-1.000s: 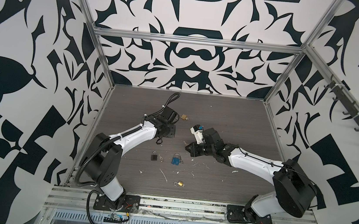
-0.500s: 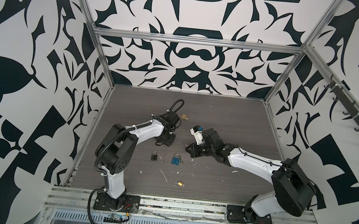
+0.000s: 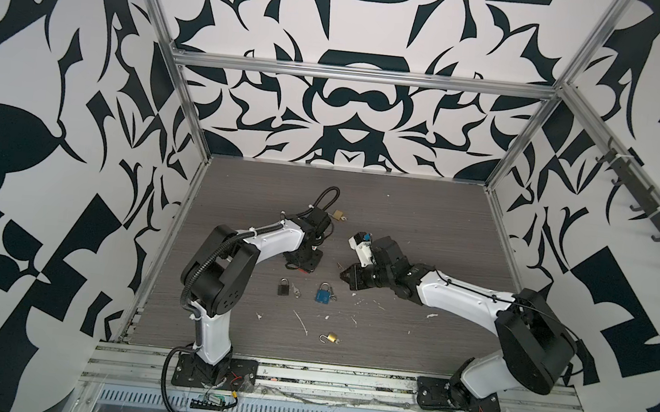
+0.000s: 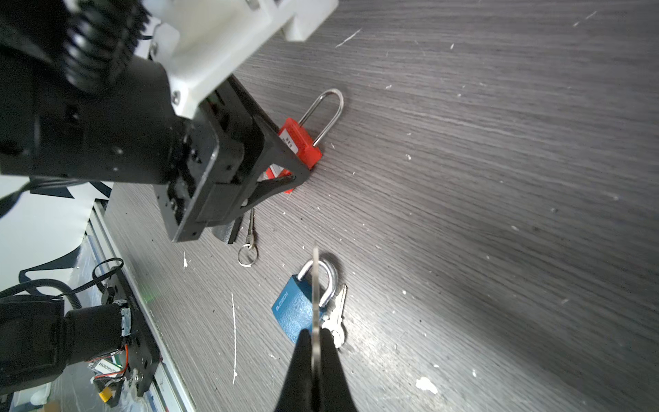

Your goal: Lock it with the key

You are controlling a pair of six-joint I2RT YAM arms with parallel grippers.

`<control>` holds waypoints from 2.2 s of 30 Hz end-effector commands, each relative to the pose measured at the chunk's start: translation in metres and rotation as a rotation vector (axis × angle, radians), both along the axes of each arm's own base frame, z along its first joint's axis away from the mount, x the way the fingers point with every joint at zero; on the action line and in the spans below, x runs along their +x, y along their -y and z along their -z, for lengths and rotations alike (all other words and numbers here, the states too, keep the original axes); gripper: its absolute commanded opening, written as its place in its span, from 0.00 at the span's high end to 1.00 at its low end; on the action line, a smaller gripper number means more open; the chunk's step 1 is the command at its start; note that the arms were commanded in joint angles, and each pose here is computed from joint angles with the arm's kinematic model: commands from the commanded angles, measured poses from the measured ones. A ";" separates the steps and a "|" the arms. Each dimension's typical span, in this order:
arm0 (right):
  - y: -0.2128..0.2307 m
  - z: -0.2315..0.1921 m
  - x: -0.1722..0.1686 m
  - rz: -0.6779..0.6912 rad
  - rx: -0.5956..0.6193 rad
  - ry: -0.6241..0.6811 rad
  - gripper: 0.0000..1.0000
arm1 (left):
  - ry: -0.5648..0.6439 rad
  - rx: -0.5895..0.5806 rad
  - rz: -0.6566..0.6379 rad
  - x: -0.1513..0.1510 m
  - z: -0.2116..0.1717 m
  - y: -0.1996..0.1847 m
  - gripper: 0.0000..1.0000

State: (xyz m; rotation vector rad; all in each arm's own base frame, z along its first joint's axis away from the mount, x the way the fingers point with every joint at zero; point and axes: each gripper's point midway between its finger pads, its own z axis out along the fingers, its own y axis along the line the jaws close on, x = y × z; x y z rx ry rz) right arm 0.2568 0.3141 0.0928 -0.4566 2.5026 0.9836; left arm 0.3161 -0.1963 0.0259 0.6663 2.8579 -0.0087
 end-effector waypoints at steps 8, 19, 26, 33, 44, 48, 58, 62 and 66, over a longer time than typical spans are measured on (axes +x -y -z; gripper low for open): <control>-0.012 -0.017 0.012 0.011 0.043 0.019 1.00 | 0.114 -0.040 0.026 0.012 -0.042 -0.001 0.33; -0.030 0.006 0.029 0.042 0.010 -0.085 1.00 | 0.620 -0.269 -0.032 0.036 -0.197 -0.023 0.19; -0.044 0.024 0.038 0.035 0.000 -0.143 1.00 | 0.834 -0.436 -0.018 0.017 -0.234 -0.027 0.07; -0.057 0.036 0.046 0.012 -0.014 -0.176 1.00 | 0.813 -0.438 -0.016 0.014 -0.227 -0.026 0.05; -0.072 0.045 0.050 -0.015 -0.011 -0.212 1.00 | 0.816 -0.422 -0.014 0.015 -0.224 -0.028 0.04; -0.077 0.047 0.049 -0.028 -0.007 -0.219 1.00 | 0.816 -0.416 -0.013 0.015 -0.223 -0.029 0.03; -0.082 0.050 0.051 -0.035 -0.008 -0.222 0.91 | 0.816 -0.418 -0.016 0.014 -0.223 -0.030 0.03; -0.084 0.049 0.052 -0.038 -0.005 -0.225 0.83 | 0.819 -0.412 -0.018 0.014 -0.223 -0.031 0.03; -0.085 0.049 0.051 -0.039 -0.005 -0.227 0.78 | 0.822 -0.408 -0.019 0.013 -0.222 -0.032 0.02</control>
